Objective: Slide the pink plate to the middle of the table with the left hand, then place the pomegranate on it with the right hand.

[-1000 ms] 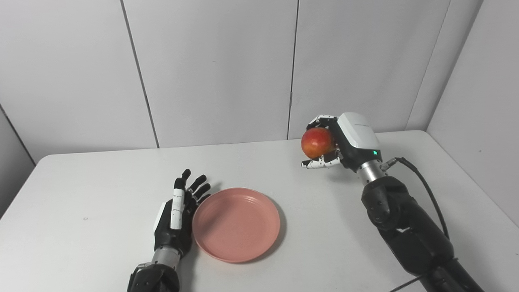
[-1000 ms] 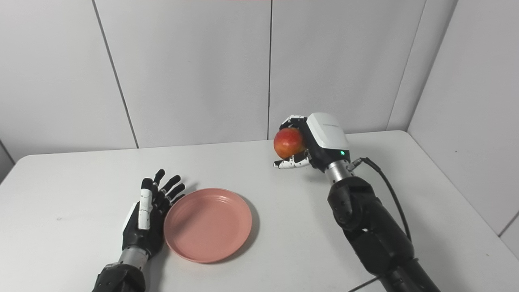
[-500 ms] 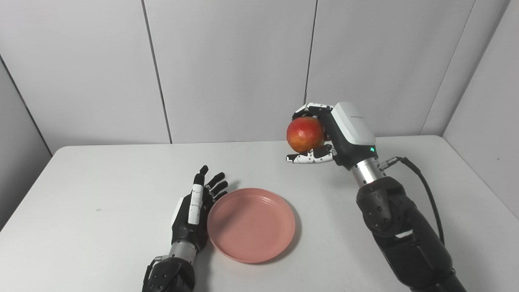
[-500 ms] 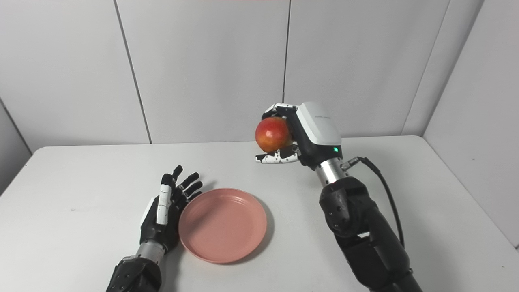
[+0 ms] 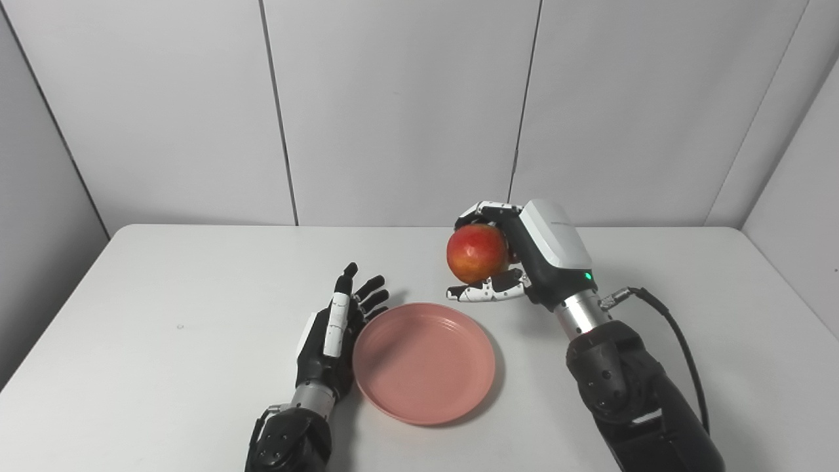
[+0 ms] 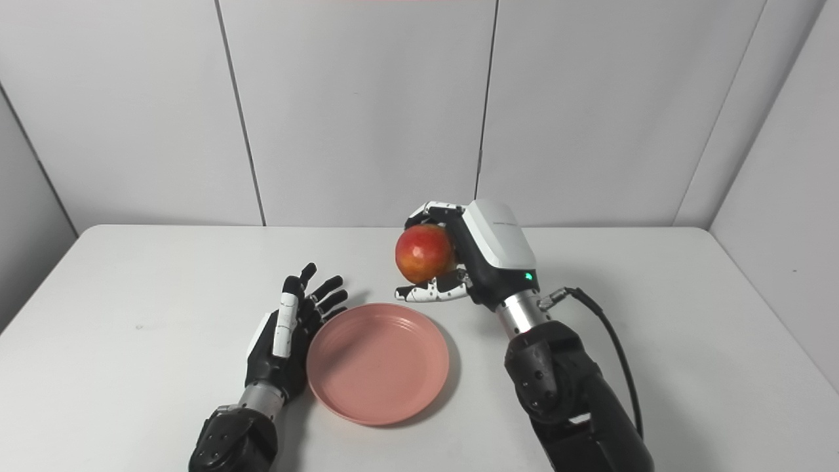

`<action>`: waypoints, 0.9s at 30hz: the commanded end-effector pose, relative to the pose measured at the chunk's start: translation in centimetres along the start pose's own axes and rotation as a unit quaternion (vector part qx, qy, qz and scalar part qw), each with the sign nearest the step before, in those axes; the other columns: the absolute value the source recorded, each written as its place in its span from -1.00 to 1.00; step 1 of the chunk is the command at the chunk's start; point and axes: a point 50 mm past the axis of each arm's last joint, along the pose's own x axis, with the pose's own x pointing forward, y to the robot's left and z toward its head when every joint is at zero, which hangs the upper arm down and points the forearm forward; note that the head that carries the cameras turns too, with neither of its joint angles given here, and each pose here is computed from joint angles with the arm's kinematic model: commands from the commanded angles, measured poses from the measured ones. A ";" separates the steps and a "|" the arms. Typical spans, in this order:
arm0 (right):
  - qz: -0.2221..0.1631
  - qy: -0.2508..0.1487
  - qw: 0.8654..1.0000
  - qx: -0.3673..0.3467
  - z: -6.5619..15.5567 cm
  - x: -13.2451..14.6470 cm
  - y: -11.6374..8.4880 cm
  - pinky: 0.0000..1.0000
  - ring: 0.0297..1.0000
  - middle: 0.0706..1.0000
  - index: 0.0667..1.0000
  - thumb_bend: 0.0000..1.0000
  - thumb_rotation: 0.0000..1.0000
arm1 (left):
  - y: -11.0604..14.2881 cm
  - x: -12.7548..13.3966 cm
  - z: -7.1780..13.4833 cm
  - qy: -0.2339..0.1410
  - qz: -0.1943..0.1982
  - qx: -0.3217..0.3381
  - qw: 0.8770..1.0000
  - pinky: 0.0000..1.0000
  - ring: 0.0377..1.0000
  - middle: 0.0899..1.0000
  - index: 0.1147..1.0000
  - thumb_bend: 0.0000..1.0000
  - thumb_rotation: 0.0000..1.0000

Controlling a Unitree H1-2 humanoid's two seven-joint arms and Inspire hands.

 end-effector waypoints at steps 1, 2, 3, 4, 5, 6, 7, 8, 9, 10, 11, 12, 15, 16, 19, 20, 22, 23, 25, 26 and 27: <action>-0.023 -0.057 0.998 0.005 2.0 0.8 -1.1 -0.53 -0.42 -0.20 -0.02 0.05 -0.98 | -0.3 -0.1 -0.7 0.018 0.002 -0.005 1.000 0.70 0.72 0.72 0.97 0.84 0.78; -0.020 -0.057 0.998 0.007 2.0 0.7 -0.8 -0.54 -0.43 -0.20 -0.02 0.05 -0.98 | -0.3 -0.1 -0.6 0.019 0.001 -0.006 1.000 0.69 0.71 0.72 0.97 0.84 0.78; -0.018 -0.057 0.998 0.009 2.1 0.6 -0.6 -0.54 -0.43 -0.20 -0.02 0.05 -0.98 | -0.3 -0.1 -0.6 0.019 0.000 -0.006 1.000 0.68 0.71 0.72 0.97 0.84 0.78; -0.017 -0.057 0.998 0.009 2.1 0.5 -0.5 -0.55 -0.44 -0.21 -0.01 0.05 -0.98 | -0.3 -0.1 -0.6 0.020 0.000 -0.007 1.000 0.67 0.70 0.72 0.98 0.85 0.78; -0.014 -0.057 0.998 0.010 2.2 0.4 -0.2 -0.55 -0.44 -0.21 -0.01 0.05 -0.98 | -0.3 -0.1 -0.6 0.020 0.000 -0.007 1.000 0.66 0.70 0.72 0.98 0.85 0.78; -0.012 -0.058 0.998 0.011 2.2 0.3 0.0 -0.53 -0.41 -0.20 -0.01 0.05 -0.98 | -0.3 -0.1 -0.6 0.020 0.000 -0.006 1.000 0.67 0.70 0.72 0.97 0.85 0.79; -0.010 -0.058 0.998 0.011 2.2 0.3 0.2 -0.53 -0.41 -0.20 -0.01 0.05 -0.98 | -0.3 -0.1 -0.5 0.020 -0.001 -0.006 1.000 0.67 0.70 0.72 0.97 0.85 0.79; -0.008 -0.058 0.998 0.012 2.2 0.2 0.4 -0.52 -0.39 -0.19 -0.01 0.05 -0.98 | -0.3 -0.1 -0.5 0.020 -0.001 -0.006 1.000 0.68 0.70 0.72 0.98 0.84 0.80; -0.006 -0.057 0.998 0.012 2.3 0.2 0.7 -0.51 -0.38 -0.19 -0.01 0.05 -0.98 | -0.2 -0.1 -0.5 0.020 -0.001 -0.007 1.000 0.69 0.70 0.72 0.98 0.84 0.80; -0.002 -0.056 0.998 0.011 2.2 0.1 1.0 -0.50 -0.36 -0.19 -0.01 0.05 -0.98 | -0.2 -0.1 -0.6 0.020 -0.001 -0.007 1.000 0.69 0.70 0.72 0.98 0.84 0.80; 0.001 -0.054 0.998 0.011 2.2 0.0 1.2 -0.49 -0.36 -0.19 -0.01 0.05 -0.98 | -0.2 -0.1 -0.6 0.019 -0.001 -0.007 1.000 0.69 0.70 0.71 0.98 0.84 0.80; 0.005 -0.052 0.999 0.010 2.2 -0.2 1.5 -0.49 -0.35 -0.19 -0.01 0.05 -0.98 | -0.2 -0.1 -0.6 0.019 -0.001 -0.006 1.000 0.68 0.70 0.71 0.98 0.84 0.80; 0.017 -0.046 0.999 0.008 1.9 -0.5 2.4 -0.49 -0.34 -0.19 -0.01 0.05 -0.98 | -0.3 0.0 -0.6 0.019 -0.001 -0.005 1.000 0.69 0.70 0.70 0.97 0.83 0.81; 0.020 -0.043 0.999 0.009 1.8 -0.6 2.8 -0.50 -0.35 -0.19 -0.02 0.05 -0.99 | -0.3 0.0 -0.5 0.019 -0.001 -0.006 1.000 0.70 0.70 0.70 0.97 0.83 0.81; 0.035 -0.041 0.999 0.009 1.5 -0.9 3.8 -0.53 -0.39 -0.21 -0.01 0.05 -0.99 | -0.3 0.0 -0.6 0.020 -0.003 -0.007 1.000 0.73 0.72 0.71 0.97 0.82 0.81; 0.043 -0.040 0.998 0.004 1.3 -0.9 4.2 -0.52 -0.38 -0.20 -0.01 0.05 -0.99 | -0.3 0.1 -0.6 0.021 -0.003 -0.007 1.000 0.75 0.73 0.72 0.98 0.82 0.81; 0.057 -0.037 0.998 -0.008 1.0 -1.0 4.8 -0.49 -0.34 -0.19 -0.01 0.05 -0.99 | -0.3 0.3 -0.6 0.023 -0.002 -0.007 1.000 0.75 0.74 0.73 0.98 0.83 0.81; 0.062 -0.035 0.997 -0.013 0.9 -0.9 5.1 -0.48 -0.31 -0.18 -0.02 0.05 -0.99 | -0.4 0.4 -0.6 0.024 -0.002 -0.006 1.000 0.72 0.73 0.72 0.97 0.83 0.81; 0.072 -0.030 0.997 -0.021 0.5 -0.8 5.6 -0.46 -0.29 -0.18 -0.02 0.05 -0.99 | -0.4 0.6 -0.6 0.025 -0.002 -0.008 1.000 0.70 0.72 0.70 0.97 0.83 0.81; 0.077 -0.027 0.996 -0.024 0.4 -0.8 5.8 -0.43 -0.27 -0.17 -0.04 0.06 -0.99 | -0.5 0.7 -0.7 0.025 -0.003 -0.010 1.000 0.71 0.72 0.69 0.97 0.83 0.80; 0.088 -0.021 0.995 -0.030 0.2 -0.6 6.1 -0.41 -0.25 -0.15 -0.05 0.06 -0.99 | -0.6 0.9 -0.6 0.025 -0.003 -0.011 1.000 0.71 0.72 0.70 0.97 0.83 0.80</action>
